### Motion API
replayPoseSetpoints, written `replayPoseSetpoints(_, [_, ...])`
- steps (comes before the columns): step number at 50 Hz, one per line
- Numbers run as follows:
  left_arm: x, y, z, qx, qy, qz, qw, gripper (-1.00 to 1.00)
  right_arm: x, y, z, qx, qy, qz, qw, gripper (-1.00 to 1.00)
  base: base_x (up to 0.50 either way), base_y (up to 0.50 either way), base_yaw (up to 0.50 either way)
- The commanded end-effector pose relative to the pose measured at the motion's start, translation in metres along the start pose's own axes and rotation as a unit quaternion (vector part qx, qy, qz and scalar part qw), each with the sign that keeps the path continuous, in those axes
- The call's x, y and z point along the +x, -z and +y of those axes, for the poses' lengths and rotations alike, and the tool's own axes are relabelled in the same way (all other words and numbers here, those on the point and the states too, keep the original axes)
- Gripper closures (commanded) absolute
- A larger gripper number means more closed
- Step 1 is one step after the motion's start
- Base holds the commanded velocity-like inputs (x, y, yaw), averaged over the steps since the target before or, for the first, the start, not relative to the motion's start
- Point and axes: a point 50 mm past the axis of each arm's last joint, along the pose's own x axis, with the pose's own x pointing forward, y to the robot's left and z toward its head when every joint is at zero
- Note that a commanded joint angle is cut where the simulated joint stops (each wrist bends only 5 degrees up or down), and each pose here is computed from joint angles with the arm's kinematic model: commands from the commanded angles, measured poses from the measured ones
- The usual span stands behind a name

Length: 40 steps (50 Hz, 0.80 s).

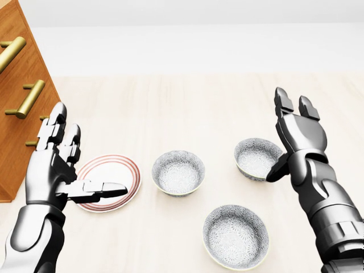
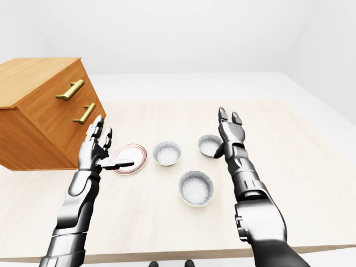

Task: Stack the bowl at the front on the bowl in the middle.

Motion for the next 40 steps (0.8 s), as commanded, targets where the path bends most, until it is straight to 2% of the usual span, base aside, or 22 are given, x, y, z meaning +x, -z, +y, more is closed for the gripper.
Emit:
replayPoseSetpoints(1, [-0.001,0.003,0.001,0.000,-0.001,0.006,1.000,-1.00,-0.001,-0.009,0.014,-0.041,-0.023,-0.011,0.999,-1.00,0.00,0.00,0.00])
replayPoseSetpoints(32, [-0.001,0.008,0.001,-0.003,-0.001,0.017,1.000,-1.00,-0.013,-0.027,0.049,-0.091,-0.065,-0.047,0.993,-1.00,0.00,0.00,0.00])
replayPoseSetpoints(40, [-0.002,0.008,0.002,-0.005,-0.002,0.018,1.000,-1.00,-0.015,-0.028,0.051,-0.107,-0.060,-0.054,0.991,-1.00,0.00,0.00,0.00])
